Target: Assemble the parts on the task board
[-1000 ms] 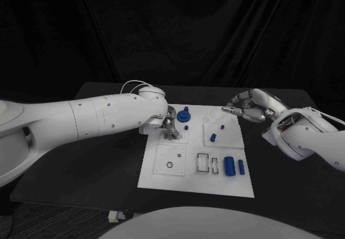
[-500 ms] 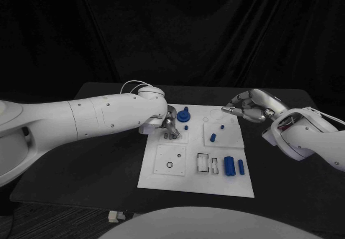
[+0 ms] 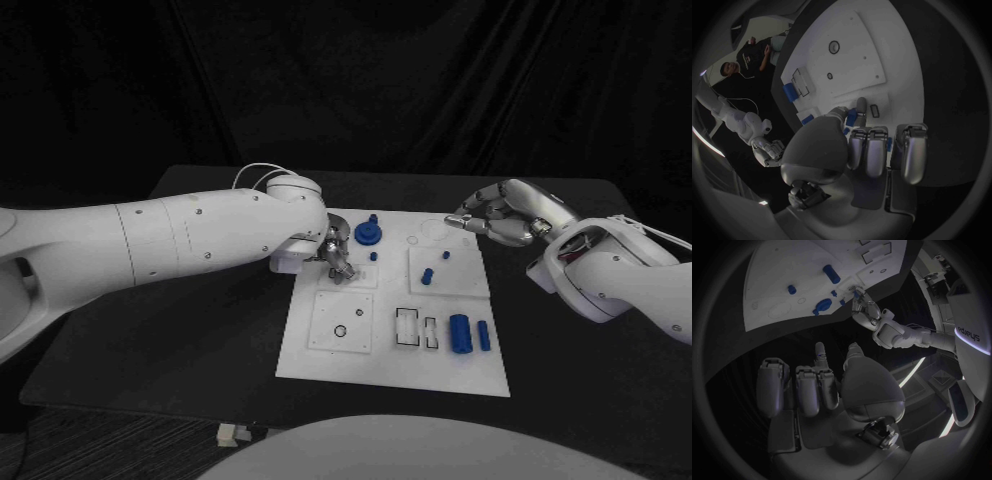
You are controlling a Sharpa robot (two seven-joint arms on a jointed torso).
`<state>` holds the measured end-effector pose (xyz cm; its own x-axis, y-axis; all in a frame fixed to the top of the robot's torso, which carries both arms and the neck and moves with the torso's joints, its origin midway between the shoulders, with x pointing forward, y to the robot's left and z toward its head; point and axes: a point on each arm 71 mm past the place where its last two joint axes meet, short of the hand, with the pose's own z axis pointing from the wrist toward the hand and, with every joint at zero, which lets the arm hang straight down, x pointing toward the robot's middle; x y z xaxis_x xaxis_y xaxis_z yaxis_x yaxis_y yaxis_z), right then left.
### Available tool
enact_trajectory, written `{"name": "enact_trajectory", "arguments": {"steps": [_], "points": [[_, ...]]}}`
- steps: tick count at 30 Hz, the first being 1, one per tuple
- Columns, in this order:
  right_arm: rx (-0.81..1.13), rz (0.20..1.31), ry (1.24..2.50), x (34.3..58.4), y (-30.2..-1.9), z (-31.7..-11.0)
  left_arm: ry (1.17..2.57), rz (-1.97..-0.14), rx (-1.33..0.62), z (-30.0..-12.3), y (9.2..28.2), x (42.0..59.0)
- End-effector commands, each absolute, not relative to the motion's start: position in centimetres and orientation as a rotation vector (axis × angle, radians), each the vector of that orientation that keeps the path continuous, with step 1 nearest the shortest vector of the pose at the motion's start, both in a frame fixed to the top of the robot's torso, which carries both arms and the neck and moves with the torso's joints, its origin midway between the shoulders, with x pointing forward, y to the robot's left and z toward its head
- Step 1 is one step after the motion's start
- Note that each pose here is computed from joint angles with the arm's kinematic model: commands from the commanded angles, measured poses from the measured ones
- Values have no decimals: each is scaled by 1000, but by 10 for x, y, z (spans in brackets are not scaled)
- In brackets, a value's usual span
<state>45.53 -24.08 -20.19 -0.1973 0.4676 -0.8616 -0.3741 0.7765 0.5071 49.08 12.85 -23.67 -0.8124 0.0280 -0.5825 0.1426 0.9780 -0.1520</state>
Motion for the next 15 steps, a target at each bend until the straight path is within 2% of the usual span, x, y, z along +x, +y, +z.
{"name": "enact_trajectory", "arguments": {"steps": [1,15], "points": [[83,747,1617,455,-241,-204,2618,-249,92,-234,130,487],[79,749,1624,455,-239,-204,2669,-199,49,-233,130,501]]}}
